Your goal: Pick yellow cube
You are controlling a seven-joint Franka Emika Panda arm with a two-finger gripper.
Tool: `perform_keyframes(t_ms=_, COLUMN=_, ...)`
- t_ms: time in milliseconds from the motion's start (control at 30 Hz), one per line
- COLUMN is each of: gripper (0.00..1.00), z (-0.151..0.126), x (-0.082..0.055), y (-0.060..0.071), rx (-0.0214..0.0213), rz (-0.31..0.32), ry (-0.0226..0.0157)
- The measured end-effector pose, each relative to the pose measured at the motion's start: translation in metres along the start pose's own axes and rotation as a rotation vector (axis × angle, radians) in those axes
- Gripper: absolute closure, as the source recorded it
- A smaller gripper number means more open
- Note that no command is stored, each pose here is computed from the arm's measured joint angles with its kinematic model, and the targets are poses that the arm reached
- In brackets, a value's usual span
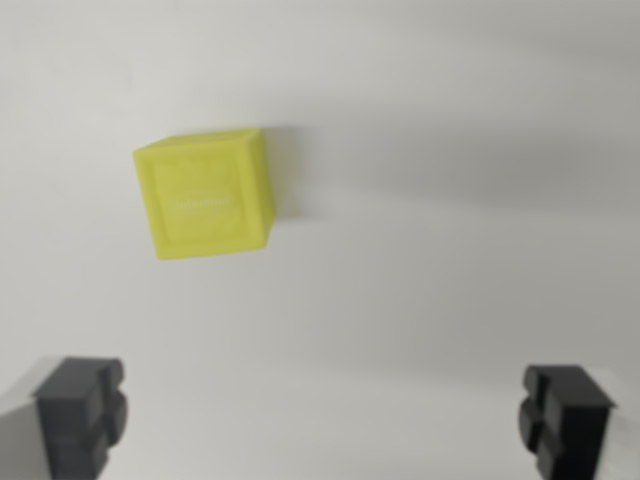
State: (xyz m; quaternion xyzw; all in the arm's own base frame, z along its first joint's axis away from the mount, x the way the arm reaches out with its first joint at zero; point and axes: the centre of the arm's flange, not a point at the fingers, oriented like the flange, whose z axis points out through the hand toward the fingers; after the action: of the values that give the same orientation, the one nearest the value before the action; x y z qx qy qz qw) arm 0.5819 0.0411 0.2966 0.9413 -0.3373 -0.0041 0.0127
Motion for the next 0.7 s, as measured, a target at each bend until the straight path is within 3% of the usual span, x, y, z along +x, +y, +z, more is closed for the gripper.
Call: perform_keyframes(t_ms=700, gripper=0.00, z=0.035, x=-0.010, y=-0.012, rx=0.0067, rz=-0.026, ry=-0.0001)
